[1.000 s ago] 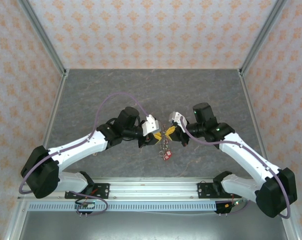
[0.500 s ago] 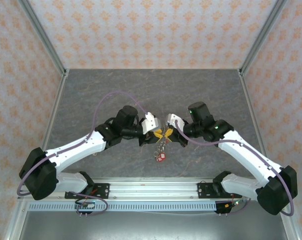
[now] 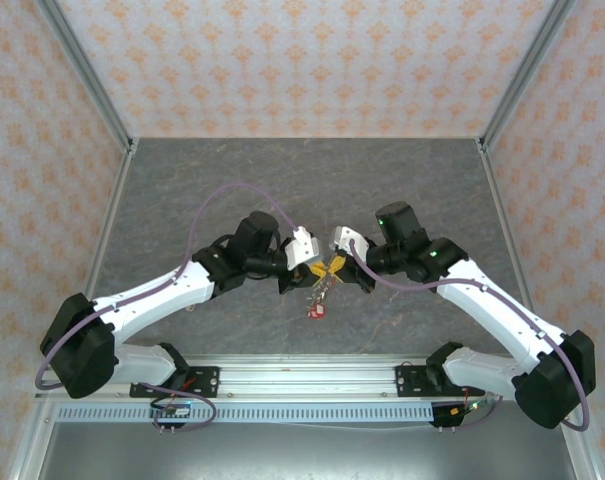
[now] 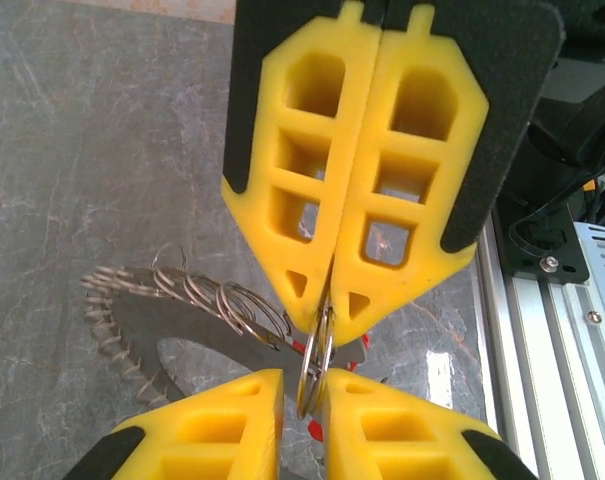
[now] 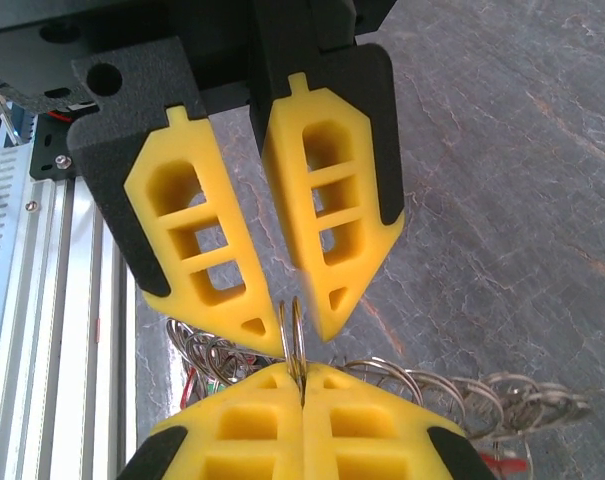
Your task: Put the keys on the keyring
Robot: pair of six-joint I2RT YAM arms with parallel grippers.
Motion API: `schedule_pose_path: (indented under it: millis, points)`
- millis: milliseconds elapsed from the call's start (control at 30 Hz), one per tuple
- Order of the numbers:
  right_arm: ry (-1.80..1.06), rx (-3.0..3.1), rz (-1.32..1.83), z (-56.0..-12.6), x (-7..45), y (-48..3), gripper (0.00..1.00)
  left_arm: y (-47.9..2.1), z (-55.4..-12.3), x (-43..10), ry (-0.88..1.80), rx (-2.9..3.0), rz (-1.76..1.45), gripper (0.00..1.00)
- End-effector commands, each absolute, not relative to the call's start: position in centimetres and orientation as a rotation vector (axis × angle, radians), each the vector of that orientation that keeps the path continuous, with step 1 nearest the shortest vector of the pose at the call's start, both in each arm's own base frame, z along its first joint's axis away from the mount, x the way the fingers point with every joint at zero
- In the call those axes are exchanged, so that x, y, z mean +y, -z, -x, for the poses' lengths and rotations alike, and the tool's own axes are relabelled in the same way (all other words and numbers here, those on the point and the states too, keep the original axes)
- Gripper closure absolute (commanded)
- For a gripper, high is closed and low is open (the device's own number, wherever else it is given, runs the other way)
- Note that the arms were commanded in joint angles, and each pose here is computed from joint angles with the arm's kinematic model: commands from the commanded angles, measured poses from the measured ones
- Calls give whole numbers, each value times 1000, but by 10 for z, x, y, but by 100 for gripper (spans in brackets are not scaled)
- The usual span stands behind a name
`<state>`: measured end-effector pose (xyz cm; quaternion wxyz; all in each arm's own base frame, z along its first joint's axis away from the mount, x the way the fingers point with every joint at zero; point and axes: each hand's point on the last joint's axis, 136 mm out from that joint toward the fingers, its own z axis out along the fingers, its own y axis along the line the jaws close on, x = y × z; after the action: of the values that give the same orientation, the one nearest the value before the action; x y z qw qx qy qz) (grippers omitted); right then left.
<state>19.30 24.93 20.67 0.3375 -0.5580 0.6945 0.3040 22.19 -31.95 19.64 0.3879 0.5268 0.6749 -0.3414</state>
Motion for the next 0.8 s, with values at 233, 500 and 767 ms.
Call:
schedule_pose_path:
  millis: [233,500,767]
  points:
    - [-790,1717,1442,-196,256,-231,95,-207,-222,-327,882,1675,-1365,100]
    - [-743,1787,1387,-201,248,-208,87,-229,-227,-333,954,1616,-1234,100]
    - [-843,1747,1310,-205,254,-206,87,-227,-226,-332,986,1610,-1185,100]
